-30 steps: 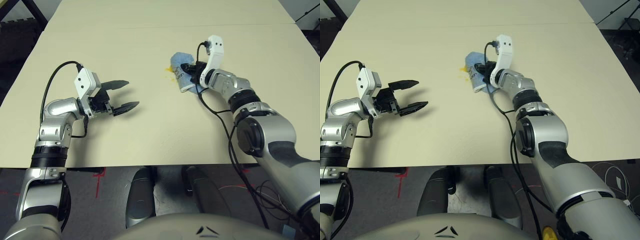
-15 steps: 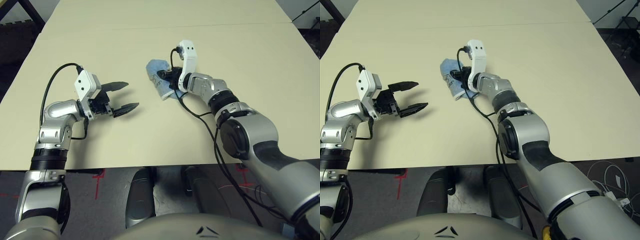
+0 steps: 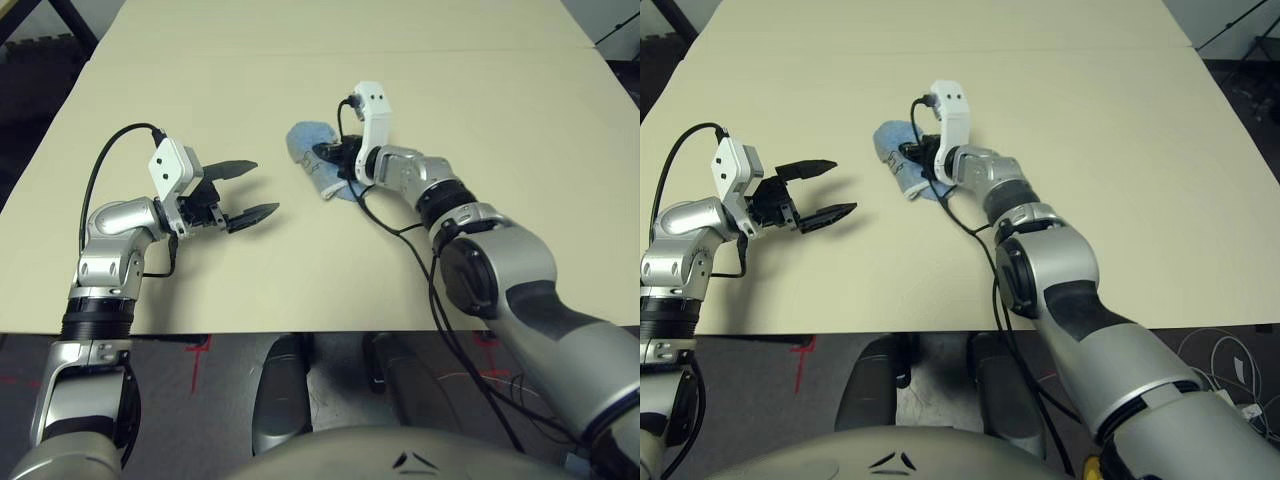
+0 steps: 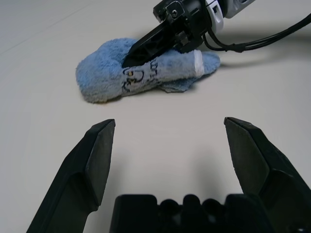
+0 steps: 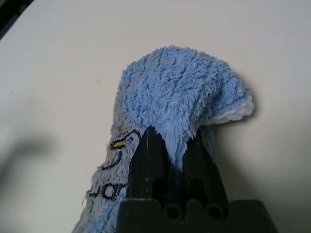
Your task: Wipe the water off the table with a rag.
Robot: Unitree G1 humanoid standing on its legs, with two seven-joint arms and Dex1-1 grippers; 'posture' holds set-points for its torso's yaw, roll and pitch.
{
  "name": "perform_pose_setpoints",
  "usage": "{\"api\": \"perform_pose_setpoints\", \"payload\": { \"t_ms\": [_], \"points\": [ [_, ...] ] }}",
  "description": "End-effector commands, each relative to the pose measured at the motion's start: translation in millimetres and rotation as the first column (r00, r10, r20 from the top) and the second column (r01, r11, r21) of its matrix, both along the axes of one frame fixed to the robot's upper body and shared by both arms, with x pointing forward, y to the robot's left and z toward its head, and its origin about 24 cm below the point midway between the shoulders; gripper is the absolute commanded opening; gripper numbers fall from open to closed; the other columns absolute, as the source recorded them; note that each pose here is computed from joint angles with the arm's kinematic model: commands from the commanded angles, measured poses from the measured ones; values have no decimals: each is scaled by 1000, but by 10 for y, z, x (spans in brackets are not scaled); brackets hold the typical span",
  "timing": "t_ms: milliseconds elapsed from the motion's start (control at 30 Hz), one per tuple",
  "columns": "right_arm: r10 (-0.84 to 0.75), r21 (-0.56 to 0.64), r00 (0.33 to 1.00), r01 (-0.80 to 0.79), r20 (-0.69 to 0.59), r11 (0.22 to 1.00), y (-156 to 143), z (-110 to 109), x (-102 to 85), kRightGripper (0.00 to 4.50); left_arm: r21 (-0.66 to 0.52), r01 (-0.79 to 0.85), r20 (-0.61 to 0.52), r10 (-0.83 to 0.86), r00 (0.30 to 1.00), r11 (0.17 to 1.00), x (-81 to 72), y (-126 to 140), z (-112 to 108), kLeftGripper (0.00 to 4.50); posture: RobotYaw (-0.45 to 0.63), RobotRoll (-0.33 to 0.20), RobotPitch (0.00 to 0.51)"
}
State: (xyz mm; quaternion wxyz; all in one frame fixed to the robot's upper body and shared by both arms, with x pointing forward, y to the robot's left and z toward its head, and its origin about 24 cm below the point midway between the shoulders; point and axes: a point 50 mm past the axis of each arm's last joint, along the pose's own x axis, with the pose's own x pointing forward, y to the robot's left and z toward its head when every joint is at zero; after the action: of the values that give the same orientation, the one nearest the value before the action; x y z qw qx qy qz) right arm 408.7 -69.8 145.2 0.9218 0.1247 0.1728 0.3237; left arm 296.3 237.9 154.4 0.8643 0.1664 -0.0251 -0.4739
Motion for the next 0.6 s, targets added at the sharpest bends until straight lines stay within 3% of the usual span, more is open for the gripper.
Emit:
{"api": "perform_pose_setpoints", "payload": {
  "t_ms": [33, 333, 433, 600],
  "points": [
    [-124, -71, 991, 121, -46, 990, -384, -177, 13, 123, 15, -18, -9, 18, 1000, 1000, -10, 45, -25, 4500, 193, 0, 232],
    [-236, -167, 972, 232, -6, 958, -1048, -158, 6, 123, 15, -10, -6, 10, 1000, 1000, 18, 27, -24, 4500, 185, 0, 231],
    [-244, -132, 970, 243, 5, 961, -1134, -101, 6, 123, 15, -8, -6, 8, 1000, 1000, 28, 23, -29, 4500, 166, 0, 228],
    [-234, 51, 970, 231, 66, 972, -1128, 187, 56, 122, 14, -2, -4, 2, 1000, 1000, 57, 0, -37, 4500, 155, 0, 226]
  ]
}}
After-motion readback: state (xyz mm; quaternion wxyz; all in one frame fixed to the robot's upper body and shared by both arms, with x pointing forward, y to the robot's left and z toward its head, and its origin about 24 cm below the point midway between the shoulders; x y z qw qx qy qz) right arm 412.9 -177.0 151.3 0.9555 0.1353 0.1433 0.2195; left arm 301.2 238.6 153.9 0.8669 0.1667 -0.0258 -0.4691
